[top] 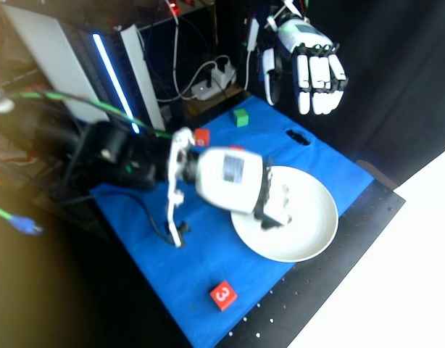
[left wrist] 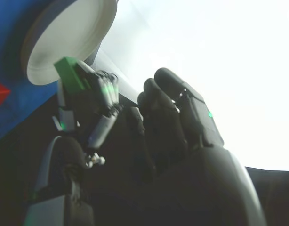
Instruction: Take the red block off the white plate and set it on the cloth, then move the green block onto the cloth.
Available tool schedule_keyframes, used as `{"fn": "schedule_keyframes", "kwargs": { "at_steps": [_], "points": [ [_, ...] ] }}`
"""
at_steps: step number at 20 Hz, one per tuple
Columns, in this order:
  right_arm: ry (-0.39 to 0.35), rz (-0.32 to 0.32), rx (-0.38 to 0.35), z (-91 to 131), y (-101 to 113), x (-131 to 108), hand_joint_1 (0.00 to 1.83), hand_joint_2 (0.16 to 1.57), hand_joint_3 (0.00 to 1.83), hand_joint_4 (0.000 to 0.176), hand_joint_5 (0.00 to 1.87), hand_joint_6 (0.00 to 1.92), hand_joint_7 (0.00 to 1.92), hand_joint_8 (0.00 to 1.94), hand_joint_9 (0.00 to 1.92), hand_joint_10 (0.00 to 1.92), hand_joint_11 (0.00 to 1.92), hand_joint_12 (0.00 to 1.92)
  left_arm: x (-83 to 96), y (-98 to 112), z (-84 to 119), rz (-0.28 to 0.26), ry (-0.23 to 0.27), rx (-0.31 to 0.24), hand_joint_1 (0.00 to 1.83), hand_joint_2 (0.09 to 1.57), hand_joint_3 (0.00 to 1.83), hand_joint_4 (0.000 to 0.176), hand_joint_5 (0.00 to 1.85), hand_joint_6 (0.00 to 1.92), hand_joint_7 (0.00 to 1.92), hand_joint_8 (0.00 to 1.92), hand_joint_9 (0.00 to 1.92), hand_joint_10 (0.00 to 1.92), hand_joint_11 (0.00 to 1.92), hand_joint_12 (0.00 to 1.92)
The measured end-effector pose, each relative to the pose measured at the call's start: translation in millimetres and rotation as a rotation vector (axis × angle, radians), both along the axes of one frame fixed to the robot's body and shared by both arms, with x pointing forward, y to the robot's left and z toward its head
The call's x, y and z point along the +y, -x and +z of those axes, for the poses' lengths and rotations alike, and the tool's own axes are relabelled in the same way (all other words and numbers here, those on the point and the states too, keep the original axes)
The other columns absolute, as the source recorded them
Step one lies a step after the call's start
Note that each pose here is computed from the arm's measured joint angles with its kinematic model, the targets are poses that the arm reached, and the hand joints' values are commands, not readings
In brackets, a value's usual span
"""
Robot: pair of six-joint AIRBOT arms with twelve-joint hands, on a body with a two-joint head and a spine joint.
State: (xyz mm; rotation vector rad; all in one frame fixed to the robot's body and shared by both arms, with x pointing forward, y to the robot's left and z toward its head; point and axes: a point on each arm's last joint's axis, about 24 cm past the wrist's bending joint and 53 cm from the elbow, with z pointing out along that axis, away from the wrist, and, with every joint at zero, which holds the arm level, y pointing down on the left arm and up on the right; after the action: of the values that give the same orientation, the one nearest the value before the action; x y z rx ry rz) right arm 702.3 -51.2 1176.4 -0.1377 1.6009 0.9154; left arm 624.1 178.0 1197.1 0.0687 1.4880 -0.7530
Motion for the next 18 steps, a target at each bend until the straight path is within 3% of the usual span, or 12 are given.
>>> {"fn": "schedule_keyframes", "kwargs": {
  "at_steps": [2,4,6,7,8,9,10,11,12,14,16,18],
  "points": [
    [-0.012,-0.004,-0.038,15.3,7.5,-10.3,1.26,1.16,0.0,0.0,0.88,0.97,0.96,1.29,0.88,1.42,0.75,1.77,0.4,-0.2,-0.1,0.002,0.002,0.001,0.81,1.14,0.0,0.045,0.52,0.0,0.52,0.0,0.55,0.0,0.14,1.1],
    [-0.028,0.001,-0.081,31.4,17.5,-16.2,1.27,1.13,0.0,0.0,0.92,0.89,1.01,1.2,0.93,1.29,0.75,1.69,-0.9,2.4,0.6,-0.001,0.006,0.001,0.84,1.14,0.0,0.005,0.54,0.0,0.53,0.0,0.55,0.0,0.18,0.95],
    [-0.049,0.004,-0.102,42.4,27.2,-19.7,1.27,1.13,0.0,0.0,0.91,0.87,1.01,1.23,0.98,1.43,0.81,1.79,1.5,3.5,2.2,0.001,0.001,-0.004,0.83,1.14,0.0,0.012,0.54,0.0,0.54,0.0,0.55,0.0,0.16,0.95],
    [-0.064,0.004,-0.117,47.4,31.4,-22.0,1.26,1.15,0.0,0.0,0.89,0.87,0.95,1.35,1.05,1.7,0.98,1.89,5.0,3.0,3.3,0.014,0.009,-0.002,0.8,1.14,0.0,0.034,0.52,0.0,0.53,0.0,0.54,0.0,0.13,1.0],
    [-0.066,0.003,-0.12,46.4,35.7,-24.9,1.18,1.14,0.0,0.0,0.93,1.02,1.09,1.52,1.13,1.88,1.15,1.92,7.4,2.8,4.5,0.02,0.009,-0.007,0.8,1.15,0.0,0.041,0.51,0.0,0.52,0.0,0.53,0.0,0.12,1.0],
    [-0.063,0.001,-0.119,44.4,39.6,-28.3,1.23,1.18,0.01,0.0,0.87,0.95,0.91,1.51,1.05,1.87,1.06,1.92,8.4,2.4,5.1,0.024,0.013,-0.007,0.78,1.15,0.0,0.049,0.51,0.0,0.51,0.0,0.5,0.0,0.09,0.99],
    [-0.06,0.002,-0.115,42.4,43.4,-30.6,1.25,1.15,0.0,0.0,0.92,0.88,0.96,1.35,0.98,1.66,0.9,1.92,8.4,2.4,5.2,0.024,0.013,-0.008,0.78,1.15,0.0,0.052,0.5,0.0,0.49,0.0,0.47,0.0,0.05,0.97],
    [-0.055,0.002,-0.111,40.2,48.9,-34.5,1.26,1.13,0.0,0.0,0.97,0.8,0.98,1.31,1.01,1.63,0.91,1.92,8.2,3.2,4.6,0.022,0.011,-0.008,0.78,1.15,0.0,0.051,0.5,0.0,0.48,0.0,0.48,0.0,0.07,0.95],
    [-0.056,-0.001,-0.115,41.3,52.1,-38.0,1.26,1.14,0.0,0.0,0.96,0.82,0.94,1.37,0.95,1.65,0.85,1.92,7.7,3.8,4.3,0.022,0.013,-0.007,0.77,1.15,0.0,0.047,0.5,0.0,0.48,0.0,0.49,0.01,0.09,0.95],
    [-0.07,-0.014,-0.143,50.2,57.1,-47.1,1.26,1.12,0.0,0.0,0.98,0.9,1.03,1.13,0.94,1.44,0.81,1.83,7.1,6.3,2.8,0.016,0.007,-0.004,0.74,1.15,0.0,0.065,0.49,0.0,0.45,0.0,0.44,0.0,0.0,1.02],
    [-0.078,-0.02,-0.159,53.8,64.5,-53.9,1.26,1.14,0.0,0.0,0.96,0.81,0.95,1.34,0.95,1.63,0.84,1.91,10.0,6.5,3.5,0.024,0.005,-0.003,0.73,1.15,0.0,0.054,0.5,0.0,0.47,0.0,0.45,0.0,0.0,1.08],
    [-0.08,-0.016,-0.155,51.6,74.5,-56.3,1.27,1.13,0.0,0.0,0.96,0.83,1.0,1.27,0.98,1.59,0.85,1.92,13.2,5.7,6.0,0.036,0.01,-0.012,0.72,1.15,0.0,0.042,0.49,0.0,0.46,0.0,0.45,0.0,0.02,1.06]
  ]
}}
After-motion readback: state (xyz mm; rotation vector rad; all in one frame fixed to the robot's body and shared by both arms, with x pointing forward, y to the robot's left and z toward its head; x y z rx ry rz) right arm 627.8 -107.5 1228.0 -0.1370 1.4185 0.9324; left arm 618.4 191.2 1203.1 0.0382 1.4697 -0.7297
